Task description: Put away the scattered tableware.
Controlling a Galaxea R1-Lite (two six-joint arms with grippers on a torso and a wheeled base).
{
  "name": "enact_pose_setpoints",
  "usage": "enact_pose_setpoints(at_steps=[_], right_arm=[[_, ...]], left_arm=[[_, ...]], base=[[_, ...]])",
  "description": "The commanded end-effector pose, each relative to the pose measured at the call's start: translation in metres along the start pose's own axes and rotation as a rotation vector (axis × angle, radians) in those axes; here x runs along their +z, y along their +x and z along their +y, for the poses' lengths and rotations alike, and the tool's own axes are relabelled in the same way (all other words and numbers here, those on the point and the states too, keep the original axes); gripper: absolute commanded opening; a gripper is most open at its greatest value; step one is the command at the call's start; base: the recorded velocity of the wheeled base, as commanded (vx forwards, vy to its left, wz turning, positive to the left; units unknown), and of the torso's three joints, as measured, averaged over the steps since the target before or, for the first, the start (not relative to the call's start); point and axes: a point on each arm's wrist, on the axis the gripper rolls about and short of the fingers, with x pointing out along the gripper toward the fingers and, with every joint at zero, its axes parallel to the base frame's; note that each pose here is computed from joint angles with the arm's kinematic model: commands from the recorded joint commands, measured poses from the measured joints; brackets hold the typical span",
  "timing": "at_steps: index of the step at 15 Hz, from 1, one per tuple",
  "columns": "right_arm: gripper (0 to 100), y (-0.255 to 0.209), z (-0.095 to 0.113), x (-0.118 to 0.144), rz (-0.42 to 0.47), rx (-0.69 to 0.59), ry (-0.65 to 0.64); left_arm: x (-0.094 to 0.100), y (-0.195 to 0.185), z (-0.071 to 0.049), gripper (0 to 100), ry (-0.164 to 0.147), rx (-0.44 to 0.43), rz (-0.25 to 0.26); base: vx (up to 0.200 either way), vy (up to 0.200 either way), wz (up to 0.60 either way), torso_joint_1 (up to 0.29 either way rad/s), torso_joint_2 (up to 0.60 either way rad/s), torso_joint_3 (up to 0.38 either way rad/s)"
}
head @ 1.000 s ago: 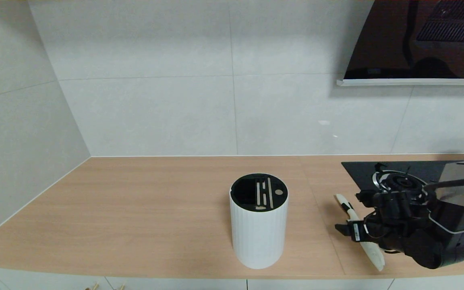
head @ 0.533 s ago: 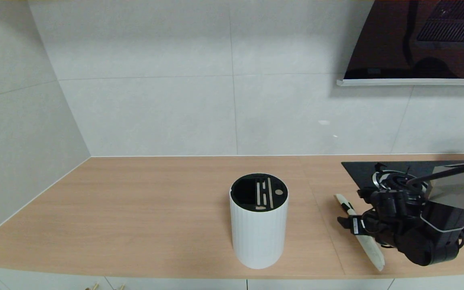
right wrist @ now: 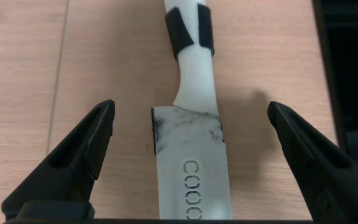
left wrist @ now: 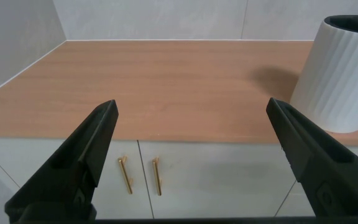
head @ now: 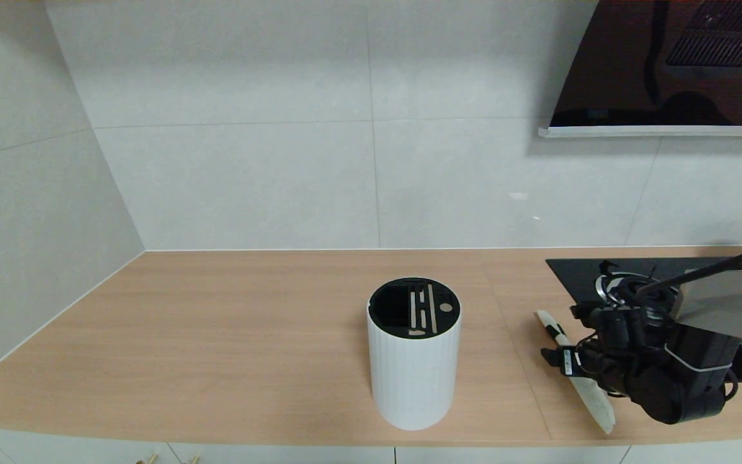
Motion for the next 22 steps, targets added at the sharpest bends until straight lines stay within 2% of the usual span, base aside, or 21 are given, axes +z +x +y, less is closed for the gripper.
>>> enact_pose_setpoints(at_steps=[1,6,7,17,22], right_arm=[[100,0.002,0.0,-0.003,0.008,-0.001,-0.002],[100,0.004,0.0,-0.004,0.014,-0.008,-0.003],[0,0.004,0.0,-0.005,0.014,-0.009,-0.003],[0,0.005,-0.001,-0.003,0.006,-0.014,0.002],[0,-0.052,-0.004,0.043,-0.136,0.036,0.076]], left_arm=[[0.0,0.0,0.0,100,-0.001,0.001,0.001],[0.0,0.0,0.0,100,0.0,0.001,0.001],[0.0,0.0,0.0,100,0.0,0.001,0.001],[0.0,0.0,0.0,100,-0.001,0.001,0.001],[0.0,0.0,0.0,100,-0.003,0.001,-0.001]], base=[[0.0,0.0,0.0,0.0,0.0,0.0],[0.0,0.0,0.0,0.0,0.0,0.0],[0.0,0.0,0.0,0.0,0.0,0.0],[0.0,0.0,0.0,0.0,0.0,0.0],[0.0,0.0,0.0,0.0,0.0,0.0]])
